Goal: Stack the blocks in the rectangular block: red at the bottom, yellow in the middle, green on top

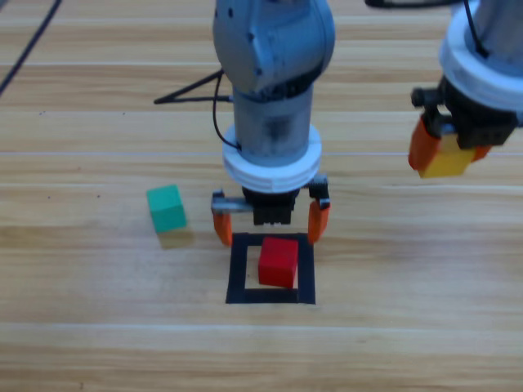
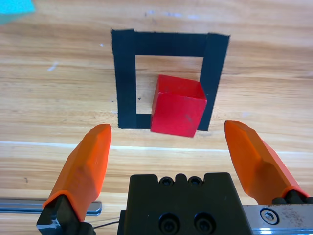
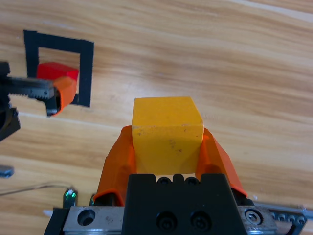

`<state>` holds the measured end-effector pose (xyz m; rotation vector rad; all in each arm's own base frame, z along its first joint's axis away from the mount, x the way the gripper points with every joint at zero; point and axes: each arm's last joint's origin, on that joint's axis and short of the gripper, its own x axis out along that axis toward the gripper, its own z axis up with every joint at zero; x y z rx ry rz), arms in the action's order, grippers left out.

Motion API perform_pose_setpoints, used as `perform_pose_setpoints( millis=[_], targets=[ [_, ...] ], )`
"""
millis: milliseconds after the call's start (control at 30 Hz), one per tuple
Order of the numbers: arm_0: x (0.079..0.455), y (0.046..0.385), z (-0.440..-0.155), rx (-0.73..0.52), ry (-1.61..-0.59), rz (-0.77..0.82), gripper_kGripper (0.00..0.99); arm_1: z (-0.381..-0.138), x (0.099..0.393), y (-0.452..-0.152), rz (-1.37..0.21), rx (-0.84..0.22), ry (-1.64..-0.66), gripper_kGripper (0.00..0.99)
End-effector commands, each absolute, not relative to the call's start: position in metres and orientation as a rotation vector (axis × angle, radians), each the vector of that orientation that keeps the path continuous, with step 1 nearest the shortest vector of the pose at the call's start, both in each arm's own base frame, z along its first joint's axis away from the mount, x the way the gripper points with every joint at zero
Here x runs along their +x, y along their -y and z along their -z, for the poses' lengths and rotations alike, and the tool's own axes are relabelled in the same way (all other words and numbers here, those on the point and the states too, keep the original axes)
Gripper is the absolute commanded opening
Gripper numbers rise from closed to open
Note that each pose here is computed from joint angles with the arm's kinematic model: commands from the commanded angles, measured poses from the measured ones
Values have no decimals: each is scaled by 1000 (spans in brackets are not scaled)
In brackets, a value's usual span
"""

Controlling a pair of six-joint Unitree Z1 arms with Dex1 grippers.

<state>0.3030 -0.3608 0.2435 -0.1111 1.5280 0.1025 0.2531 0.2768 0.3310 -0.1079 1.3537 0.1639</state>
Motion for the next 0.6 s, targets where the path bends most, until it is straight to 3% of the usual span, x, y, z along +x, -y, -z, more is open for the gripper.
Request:
perform_pose_setpoints(
  millis=[33, 433, 500, 600],
  targets=[
    [298, 319, -313, -170, -1405, -106, 990, -303, 247, -319, -146, -183, -1467, 9],
    [308, 190, -394, -86, -1198, -143, 990, -299, 245, -340, -168, -105, -1507, 11],
    [311, 175, -400, -56, -1183, -134, 990, -293, 245, -348, -161, -99, -1516, 120],
    [316, 162, -406, 10, -1173, -93, 990, -288, 241, -362, -162, -85, -1520, 147]
  ],
)
